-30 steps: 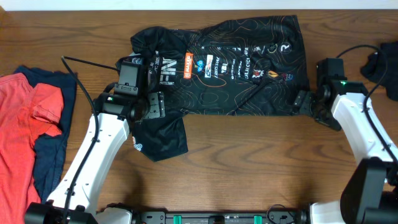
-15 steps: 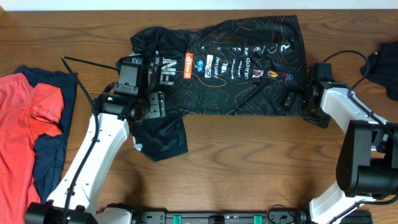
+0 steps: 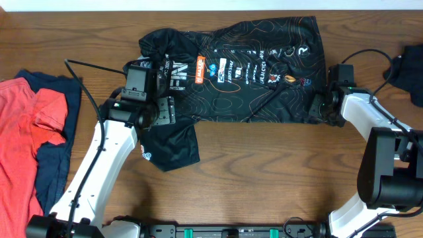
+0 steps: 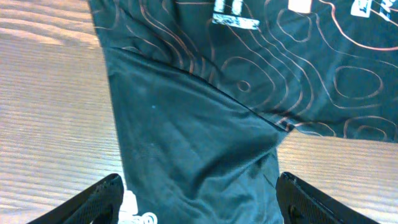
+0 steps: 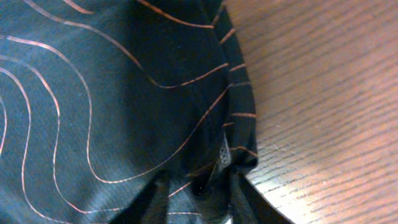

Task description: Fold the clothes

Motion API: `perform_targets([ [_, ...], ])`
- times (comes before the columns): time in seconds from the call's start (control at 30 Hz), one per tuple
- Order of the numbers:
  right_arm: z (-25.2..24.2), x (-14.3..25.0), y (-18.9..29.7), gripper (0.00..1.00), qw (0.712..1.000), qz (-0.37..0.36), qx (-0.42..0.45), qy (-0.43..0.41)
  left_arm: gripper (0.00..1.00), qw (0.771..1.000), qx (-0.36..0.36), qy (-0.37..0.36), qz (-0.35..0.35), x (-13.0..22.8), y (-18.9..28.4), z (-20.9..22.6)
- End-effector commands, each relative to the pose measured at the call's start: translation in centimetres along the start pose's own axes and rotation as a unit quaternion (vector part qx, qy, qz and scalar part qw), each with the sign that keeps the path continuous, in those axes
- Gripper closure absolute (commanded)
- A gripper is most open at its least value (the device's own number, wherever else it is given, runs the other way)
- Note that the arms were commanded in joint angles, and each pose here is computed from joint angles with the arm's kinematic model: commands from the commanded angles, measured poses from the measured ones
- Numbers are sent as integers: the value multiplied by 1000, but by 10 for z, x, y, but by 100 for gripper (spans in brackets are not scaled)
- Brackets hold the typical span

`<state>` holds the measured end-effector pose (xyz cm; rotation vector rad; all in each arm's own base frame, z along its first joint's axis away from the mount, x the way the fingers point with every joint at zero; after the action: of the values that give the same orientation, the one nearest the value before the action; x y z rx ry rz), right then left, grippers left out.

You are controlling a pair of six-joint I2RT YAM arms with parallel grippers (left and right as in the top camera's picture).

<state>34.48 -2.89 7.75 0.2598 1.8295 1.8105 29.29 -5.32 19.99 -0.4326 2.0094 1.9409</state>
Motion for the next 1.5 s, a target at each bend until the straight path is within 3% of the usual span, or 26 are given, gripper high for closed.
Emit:
perform_targets([
  [0.0, 1, 1, -2, 92, 1000, 4, 3, -1, 20, 999, -39, 17, -8, -3, -1, 14],
  [0.03, 1, 2, -2, 99, 1000, 4, 4, -1, 20, 999, -41, 21, -9, -4, -1, 17],
  [0.07, 0, 2, -2, 99, 1000, 5, 4, -2, 21, 999, -43, 26, -11, -5, -1, 19],
  [0.17, 0, 3, -2, 99, 1000, 8, 6, -2, 50, 998, -51, 43, -6, -5, -7, 30],
  [0.2, 0, 3, -2, 99, 1000, 9, 6, -3, 57, 997, -57, 50, -1, -4, -11, 35],
  [0.23, 0, 3, -2, 99, 1000, 10, 6, -3, 57, 996, -62, 62, 7, -1, -17, 40],
  [0.3, -1, 4, -2, 99, 1000, 12, 8, -3, 33, 994, -70, 86, 25, 4, -28, 49],
  [0.43, -2, 7, -2, 99, 1000, 21, 12, -2, 16, 987, -74, 118, 75, 18, -62, 61],
  [0.67, -5, 12, -2, 99, 999, 35, 20, 1, 16, 985, -35, 119, 118, 27, -117, 56],
  [0.87, -6, 14, -1, 99, 999, 43, 23, 1, 16, 986, -15, 121, 115, 25, -123, 53],
  [0.93, -6, 14, -1, 99, 999, 43, 23, 1, 23, 986, -15, 121, 114, 25, -123, 53],
  [1.0, -6, 15, -1, 99, 999, 44, 24, 1, 41, 987, -14, 121, 108, 23, -124, 53],
  [1.03, -6, 15, -1, 99, 999, 45, 24, 1, 45, 987, -13, 121, 105, 22, -125, 53],
  [1.23, -8, 18, -1, 99, 998, 53, 28, 3, 39, 988, -12, 121, 93, 18, -130, 53],
  [1.27, -8, 18, -1, 99, 998, 53, 29, 4, 47, 988, -11, 121, 91, 17, -130, 53],
  [1.37, -8, 18, -1, 99, 998, 55, 29, 4, 89, 989, -11, 121, 88, 17, -131, 53],
  [1.47, -8, 19, -1, 99, 998, 56, 30, 4, 94, 988, -12, 123, 88, 17, -131, 53],
])
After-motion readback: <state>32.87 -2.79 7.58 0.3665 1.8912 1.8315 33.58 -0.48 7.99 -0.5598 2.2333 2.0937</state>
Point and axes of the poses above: each gripper's point midway between its finger pads, its own y axis back along the fingers, its own z axis along the line the jaws close on, x = y × z, the point moved 8 cm from there along y, back along the fingers, and after that the axes turned 6 degrees about -y, right-handed, at the moved point
